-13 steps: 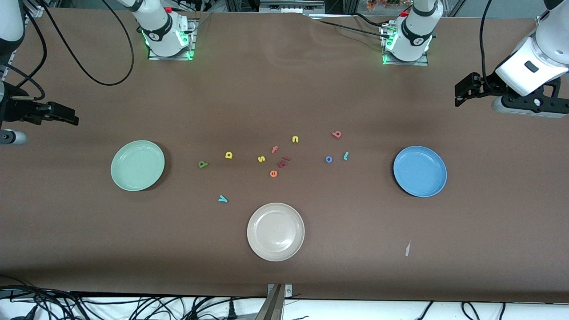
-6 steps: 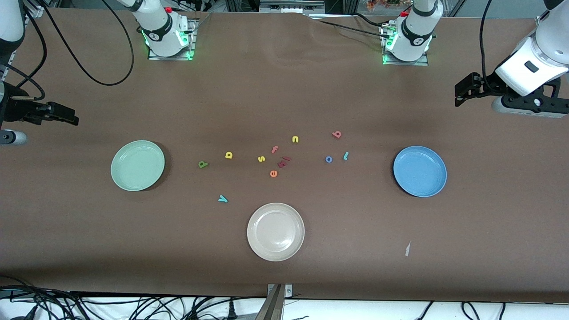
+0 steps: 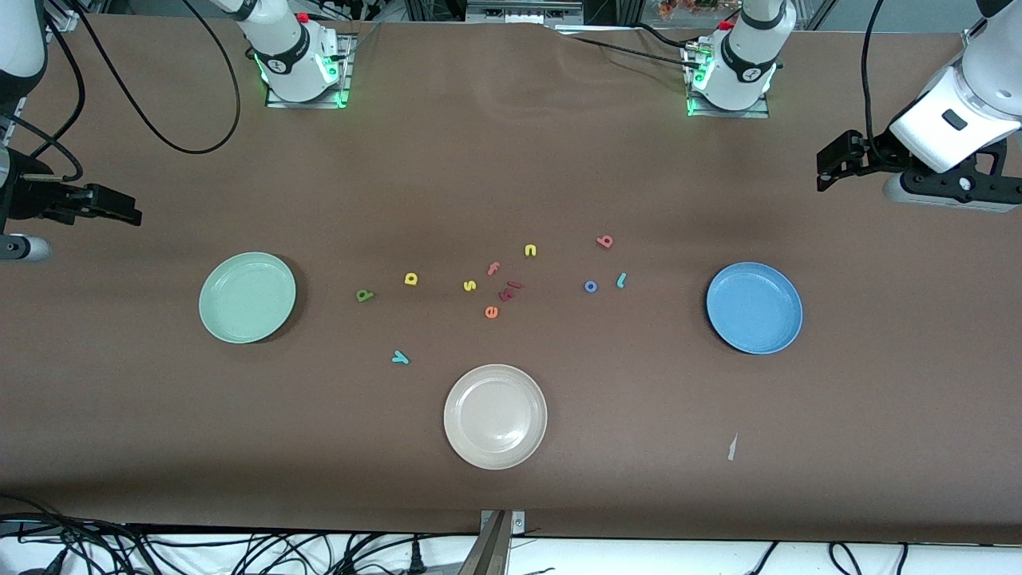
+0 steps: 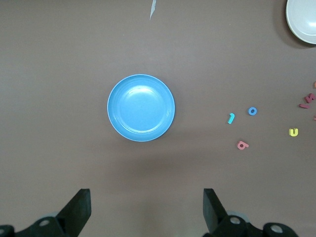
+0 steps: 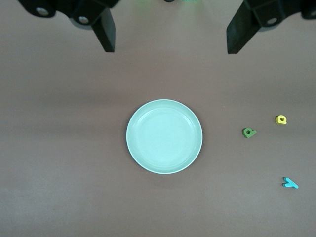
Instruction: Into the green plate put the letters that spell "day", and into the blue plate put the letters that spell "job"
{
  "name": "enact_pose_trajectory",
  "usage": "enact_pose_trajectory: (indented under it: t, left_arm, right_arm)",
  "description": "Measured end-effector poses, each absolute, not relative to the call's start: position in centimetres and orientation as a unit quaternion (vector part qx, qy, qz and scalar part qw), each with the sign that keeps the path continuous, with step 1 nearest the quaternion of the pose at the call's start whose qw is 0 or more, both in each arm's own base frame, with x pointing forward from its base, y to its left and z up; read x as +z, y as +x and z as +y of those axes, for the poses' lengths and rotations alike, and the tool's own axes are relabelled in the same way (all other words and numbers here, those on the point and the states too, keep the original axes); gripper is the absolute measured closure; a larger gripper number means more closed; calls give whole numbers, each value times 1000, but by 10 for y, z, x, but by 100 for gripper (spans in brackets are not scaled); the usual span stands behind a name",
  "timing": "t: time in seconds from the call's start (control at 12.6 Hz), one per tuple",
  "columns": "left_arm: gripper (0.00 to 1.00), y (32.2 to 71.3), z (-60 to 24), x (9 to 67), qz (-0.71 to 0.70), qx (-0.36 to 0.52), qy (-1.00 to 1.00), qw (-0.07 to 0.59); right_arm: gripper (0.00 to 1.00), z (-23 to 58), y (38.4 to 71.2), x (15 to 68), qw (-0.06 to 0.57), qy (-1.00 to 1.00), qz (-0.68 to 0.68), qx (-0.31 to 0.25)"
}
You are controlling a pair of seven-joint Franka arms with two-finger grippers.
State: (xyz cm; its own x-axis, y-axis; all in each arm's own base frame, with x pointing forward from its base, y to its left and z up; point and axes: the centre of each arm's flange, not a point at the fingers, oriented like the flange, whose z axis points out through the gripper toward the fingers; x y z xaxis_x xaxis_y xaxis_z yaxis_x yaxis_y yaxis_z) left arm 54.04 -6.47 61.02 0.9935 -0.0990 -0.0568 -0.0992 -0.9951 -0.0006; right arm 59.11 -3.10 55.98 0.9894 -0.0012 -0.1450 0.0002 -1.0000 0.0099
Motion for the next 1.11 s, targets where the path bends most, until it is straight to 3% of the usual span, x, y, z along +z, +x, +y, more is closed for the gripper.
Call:
enact_pose_trajectory:
  t: [1.11]
  left_arm:
    - [0,540,-65,610,50,28,-998,2]
  right_arm:
    - [0,-28,591,557,6,997,3,-76]
